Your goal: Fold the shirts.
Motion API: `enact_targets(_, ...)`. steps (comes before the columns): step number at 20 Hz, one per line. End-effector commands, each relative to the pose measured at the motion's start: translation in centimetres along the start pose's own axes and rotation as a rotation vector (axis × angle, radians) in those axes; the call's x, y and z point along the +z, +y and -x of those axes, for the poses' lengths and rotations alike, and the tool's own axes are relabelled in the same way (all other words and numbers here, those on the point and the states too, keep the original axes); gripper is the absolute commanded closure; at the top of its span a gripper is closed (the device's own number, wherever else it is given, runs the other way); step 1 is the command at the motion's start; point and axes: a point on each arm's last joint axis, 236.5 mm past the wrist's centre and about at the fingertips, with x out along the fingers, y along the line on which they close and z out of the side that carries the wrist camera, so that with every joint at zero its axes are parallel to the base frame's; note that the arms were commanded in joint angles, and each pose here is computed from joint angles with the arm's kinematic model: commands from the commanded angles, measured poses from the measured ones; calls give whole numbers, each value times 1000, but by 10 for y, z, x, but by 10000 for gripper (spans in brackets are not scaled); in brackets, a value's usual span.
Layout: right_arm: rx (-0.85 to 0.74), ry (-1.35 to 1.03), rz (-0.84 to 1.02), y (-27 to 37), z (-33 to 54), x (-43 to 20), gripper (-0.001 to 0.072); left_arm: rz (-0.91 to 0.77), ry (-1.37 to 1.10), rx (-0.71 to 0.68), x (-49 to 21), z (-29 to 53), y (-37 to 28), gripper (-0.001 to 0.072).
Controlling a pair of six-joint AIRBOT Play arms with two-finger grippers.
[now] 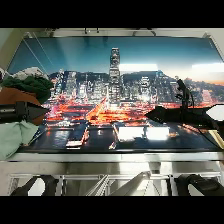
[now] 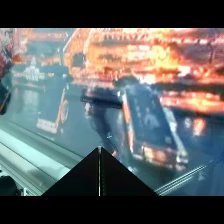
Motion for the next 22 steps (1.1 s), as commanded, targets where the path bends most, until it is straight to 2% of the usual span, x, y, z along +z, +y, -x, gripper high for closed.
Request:
enact_targets(1, 0, 2, -1, 0, 0, -1, 694, -2, -3, 2, 0, 0, 0, 686)
enact_targets(7, 0, 2, -1, 0, 0, -1, 695, -10, -25, 16, 6, 1, 3, 685)
enact_targets(9, 0, 2, -1, 0, 0, 0, 695, -92, -47, 43, 13, 3, 7, 682)
enact_targets(10, 0, 2, -1, 0, 0, 0, 695, -114, -76, 81, 23, 8, 10, 451)
enact_targets(11, 0, 2, -1, 0, 0, 0, 694, -138, -115, 127, 36, 14, 14, 272)
enact_targets(12, 0, 2, -1, 0, 0, 0, 695, -152, -168, 188, 52, 23, 20, 15)
enact_targets(13, 0, 2, -1, 0, 0, 0, 695, -139, -240, 267, 74, 36, 30, -10)
enact_targets(15, 0, 2, -1, 0, 0, 0, 695, -171, -327, 393, 113, 61, 49, -10)
enact_targets(22, -12, -32, -10, -5, -2, 8, 695, -181, -450, 619, 252, 99, 157, -9)
